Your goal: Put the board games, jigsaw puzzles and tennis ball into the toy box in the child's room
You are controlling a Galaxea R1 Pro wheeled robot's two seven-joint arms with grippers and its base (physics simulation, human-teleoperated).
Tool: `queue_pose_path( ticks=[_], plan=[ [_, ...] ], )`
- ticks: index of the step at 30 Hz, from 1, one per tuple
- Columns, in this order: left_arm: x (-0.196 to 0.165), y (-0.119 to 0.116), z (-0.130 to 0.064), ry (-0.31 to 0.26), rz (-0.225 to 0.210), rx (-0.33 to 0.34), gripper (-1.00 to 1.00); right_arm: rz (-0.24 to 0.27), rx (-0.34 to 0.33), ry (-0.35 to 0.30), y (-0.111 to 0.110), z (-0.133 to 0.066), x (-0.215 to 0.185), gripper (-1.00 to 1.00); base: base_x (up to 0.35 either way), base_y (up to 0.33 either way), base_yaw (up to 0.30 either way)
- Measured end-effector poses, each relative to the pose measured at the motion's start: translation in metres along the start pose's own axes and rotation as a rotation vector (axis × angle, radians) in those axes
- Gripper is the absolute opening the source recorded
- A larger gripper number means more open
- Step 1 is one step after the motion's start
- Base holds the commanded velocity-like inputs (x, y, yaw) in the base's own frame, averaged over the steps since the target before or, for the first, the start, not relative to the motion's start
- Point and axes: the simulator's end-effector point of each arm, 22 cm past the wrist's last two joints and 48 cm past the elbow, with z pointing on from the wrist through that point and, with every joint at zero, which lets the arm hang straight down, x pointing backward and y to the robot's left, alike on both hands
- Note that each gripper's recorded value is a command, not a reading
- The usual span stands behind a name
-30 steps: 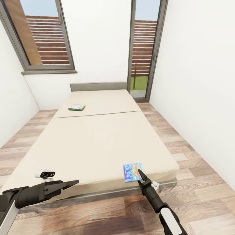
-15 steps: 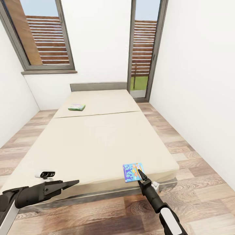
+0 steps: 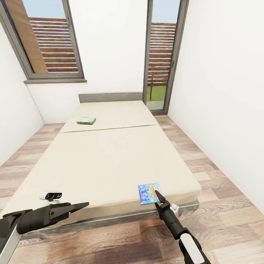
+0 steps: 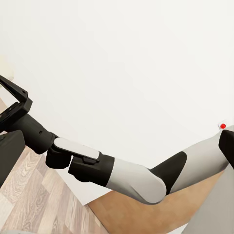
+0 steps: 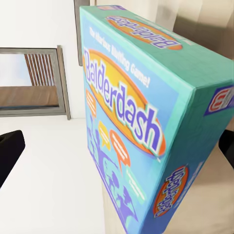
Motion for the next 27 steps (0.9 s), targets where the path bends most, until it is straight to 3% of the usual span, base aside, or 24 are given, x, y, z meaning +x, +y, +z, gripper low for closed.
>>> queue_pose_path(
  ticks=[26,27],
  plan=[
    [0.0005,0.0001,0.0002,0.001,-0.001,0.0,1.0,0.0,0.0,0.0,0.0,0.0,0.0001,1.0,0.0,0.0,0.0],
    [0.0004,0.0001,0.0002,0.001,-0.001,0.0,1.0,0.0,0.0,0.0,0.0,0.0,0.0001,-1.0,0.0,0.0,0.0]
  ],
)
